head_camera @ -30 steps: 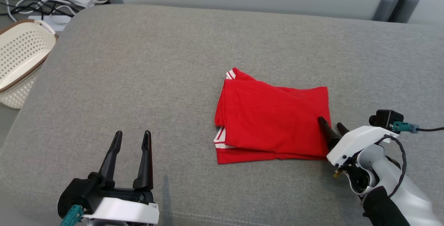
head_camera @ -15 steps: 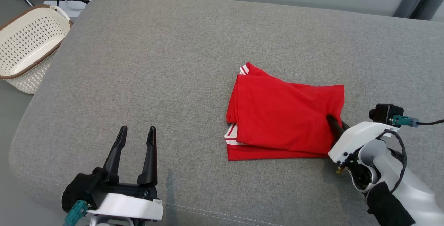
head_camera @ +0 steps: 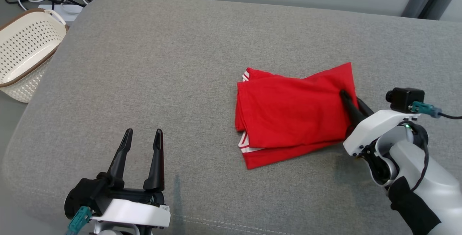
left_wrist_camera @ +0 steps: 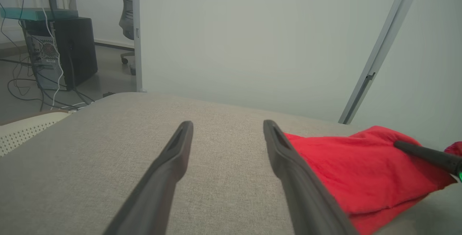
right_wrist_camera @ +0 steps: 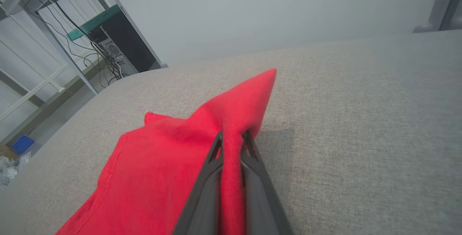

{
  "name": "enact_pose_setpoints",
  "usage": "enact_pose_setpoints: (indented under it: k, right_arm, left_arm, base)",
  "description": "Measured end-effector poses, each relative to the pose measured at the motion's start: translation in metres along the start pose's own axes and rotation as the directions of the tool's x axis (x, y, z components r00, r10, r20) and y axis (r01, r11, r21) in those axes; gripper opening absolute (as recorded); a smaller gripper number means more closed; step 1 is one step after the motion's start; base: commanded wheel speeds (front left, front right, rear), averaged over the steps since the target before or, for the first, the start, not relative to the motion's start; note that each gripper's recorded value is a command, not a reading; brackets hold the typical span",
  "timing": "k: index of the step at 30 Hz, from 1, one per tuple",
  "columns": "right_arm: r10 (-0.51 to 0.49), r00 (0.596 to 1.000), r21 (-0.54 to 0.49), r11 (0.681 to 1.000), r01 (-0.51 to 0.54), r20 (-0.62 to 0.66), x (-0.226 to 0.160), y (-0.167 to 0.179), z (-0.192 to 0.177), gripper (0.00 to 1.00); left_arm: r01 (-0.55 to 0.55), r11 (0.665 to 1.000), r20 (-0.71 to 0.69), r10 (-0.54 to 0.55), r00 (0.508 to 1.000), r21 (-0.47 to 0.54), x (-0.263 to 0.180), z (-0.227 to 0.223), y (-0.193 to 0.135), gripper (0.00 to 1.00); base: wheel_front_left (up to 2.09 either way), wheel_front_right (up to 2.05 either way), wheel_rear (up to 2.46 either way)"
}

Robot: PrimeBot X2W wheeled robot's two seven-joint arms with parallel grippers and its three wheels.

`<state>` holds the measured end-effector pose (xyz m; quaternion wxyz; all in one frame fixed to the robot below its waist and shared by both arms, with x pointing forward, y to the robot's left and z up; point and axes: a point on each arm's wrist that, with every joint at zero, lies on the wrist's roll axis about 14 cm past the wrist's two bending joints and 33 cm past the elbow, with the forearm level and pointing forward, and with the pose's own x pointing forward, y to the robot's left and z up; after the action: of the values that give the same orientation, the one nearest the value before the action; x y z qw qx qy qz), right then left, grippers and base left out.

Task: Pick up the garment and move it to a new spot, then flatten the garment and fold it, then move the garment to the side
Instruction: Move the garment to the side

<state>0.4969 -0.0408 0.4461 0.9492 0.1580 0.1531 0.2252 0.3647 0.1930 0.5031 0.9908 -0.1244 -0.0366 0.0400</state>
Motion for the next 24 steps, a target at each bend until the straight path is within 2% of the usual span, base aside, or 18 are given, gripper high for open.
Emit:
enact_pose_setpoints:
  k: [6, 13, 24]
  right_arm:
    - [-0.041, 0.996, -0.007, 0.999, 0.041, 0.077, -0.008, -0.02, 0.025, 0.0]
    - [-0.122, 0.983, 0.0, 0.992, 0.123, 0.136, -0.03, -0.049, 0.04, 0.0]
    - [-0.28, 0.942, 0.045, 0.96, 0.277, 0.187, -0.079, -0.099, 0.045, 0.0]
  left_arm:
    - [0.035, 0.999, -0.012, -0.036, 0.999, -0.006, 0.007, -0.006, -0.011, 1.0]
    - [0.129, 0.992, -0.036, -0.129, 0.991, -0.014, 0.022, -0.017, -0.04, 1.0]
    - [0.344, 0.939, -0.058, -0.345, 0.937, -0.025, 0.052, -0.037, -0.109, 1.0]
  base:
    - [0.0, 0.0, 0.0]
    - [0.0, 0.0, 0.0]
    - [0.0, 0.0, 0.0]
